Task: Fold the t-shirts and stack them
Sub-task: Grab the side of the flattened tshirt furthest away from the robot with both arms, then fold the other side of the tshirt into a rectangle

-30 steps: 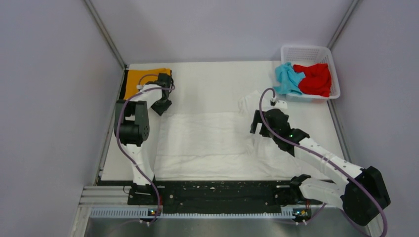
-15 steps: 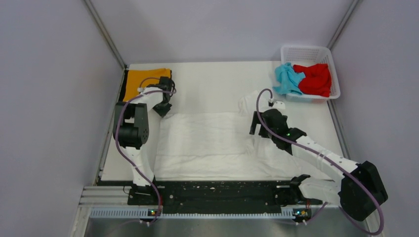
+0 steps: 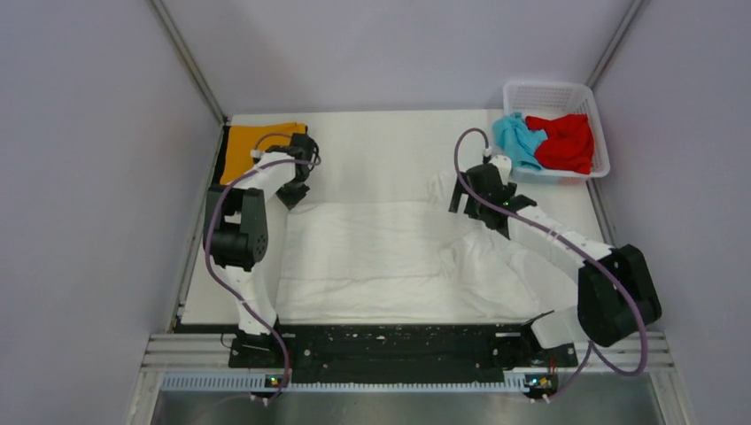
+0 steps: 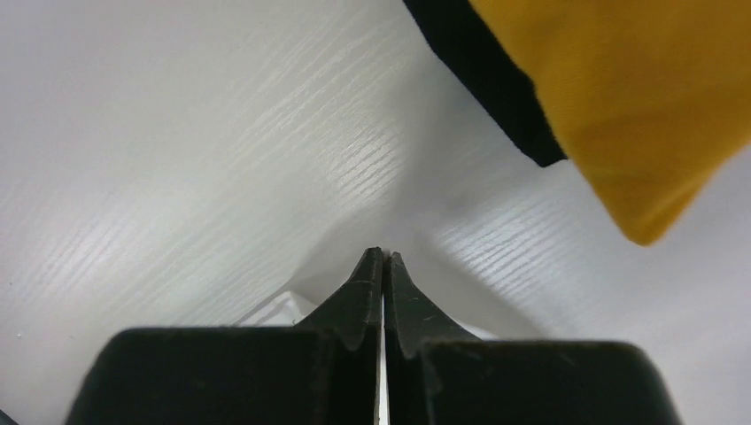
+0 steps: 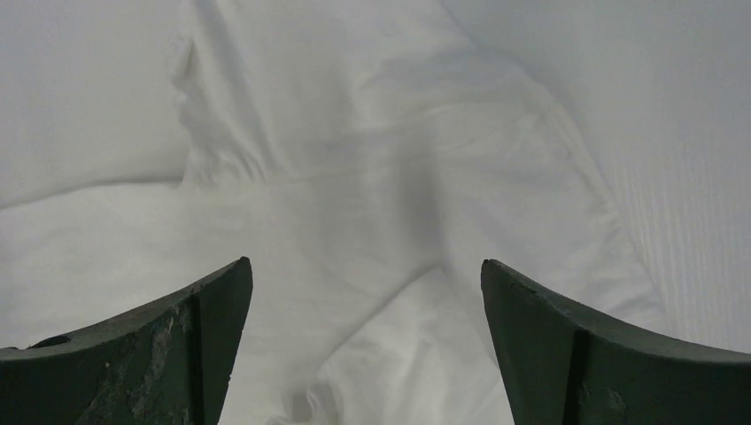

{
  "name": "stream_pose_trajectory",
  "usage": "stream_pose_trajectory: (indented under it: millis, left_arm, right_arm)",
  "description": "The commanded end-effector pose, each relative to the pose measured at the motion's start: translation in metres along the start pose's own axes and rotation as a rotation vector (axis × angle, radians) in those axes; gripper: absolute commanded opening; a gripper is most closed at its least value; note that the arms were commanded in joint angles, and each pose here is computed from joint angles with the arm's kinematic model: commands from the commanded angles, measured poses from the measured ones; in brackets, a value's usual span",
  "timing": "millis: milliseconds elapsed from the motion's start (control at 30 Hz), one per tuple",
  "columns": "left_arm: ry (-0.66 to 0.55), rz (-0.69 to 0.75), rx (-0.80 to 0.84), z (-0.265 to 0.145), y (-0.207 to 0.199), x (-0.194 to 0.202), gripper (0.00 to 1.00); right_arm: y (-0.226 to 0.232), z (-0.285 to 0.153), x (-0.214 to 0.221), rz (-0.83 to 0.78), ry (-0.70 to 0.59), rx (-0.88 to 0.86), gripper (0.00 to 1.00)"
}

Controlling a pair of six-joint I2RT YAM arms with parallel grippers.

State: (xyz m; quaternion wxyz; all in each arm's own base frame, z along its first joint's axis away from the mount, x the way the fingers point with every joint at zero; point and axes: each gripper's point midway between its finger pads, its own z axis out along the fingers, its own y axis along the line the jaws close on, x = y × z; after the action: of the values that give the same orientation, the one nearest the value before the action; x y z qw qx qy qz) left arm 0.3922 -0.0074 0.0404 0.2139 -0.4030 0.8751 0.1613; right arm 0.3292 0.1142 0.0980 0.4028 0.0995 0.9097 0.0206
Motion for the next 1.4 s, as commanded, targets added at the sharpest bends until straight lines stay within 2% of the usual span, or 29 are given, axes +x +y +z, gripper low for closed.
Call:
stream_pose_trajectory:
  millis: [0, 367, 600, 733, 967, 1033, 1100, 1233, 1367]
  left_arm:
    - [-0.083, 0.0, 0.037, -0.036, 0.003, -0.027, 0.0]
    - [-0.033, 0.031, 0.09, -0.04, -0.002, -0.011, 0.0]
    - [-0.012, 0.044, 0.109, -0.042, -0.002, -0.005, 0.0]
    - [-0.004, 0.045, 0.111, -0.04, -0.003, -0.002, 0.0]
    - [0.007, 0.045, 0.118, -0.041, -0.003, 0.001, 0.0]
    - [0.005, 0.045, 0.122, -0.043, -0.003, 0.0, 0.0]
    - [-0.001, 0.044, 0.122, -0.044, -0.002, -0.001, 0.0]
    - [-0.003, 0.046, 0.121, -0.045, -0.001, 0.0, 0.0]
    - [-0.004, 0.045, 0.127, -0.047, 0.0, 0.001, 0.0]
  right_arm:
    - [0.012, 0.022, -0.049, -0.019, -0.052, 0.029, 0.99]
    - [0.043, 0.13, -0.103, -0.123, -0.036, 0.147, 0.96]
    - [0.038, 0.176, -0.108, -0.162, -0.005, 0.213, 0.92]
    - [0.04, 0.185, -0.104, -0.169, 0.009, 0.2, 0.89]
    - [0.023, 0.177, -0.074, -0.176, 0.072, 0.222, 0.76]
    - [0.02, 0.175, -0.066, -0.167, 0.082, 0.223, 0.7]
    - [0.02, 0.174, -0.061, -0.148, 0.082, 0.218, 0.59]
    - [0.021, 0.175, -0.05, -0.099, 0.099, 0.201, 0.46]
    - [0.021, 0.169, -0.038, -0.049, 0.116, 0.182, 0.41]
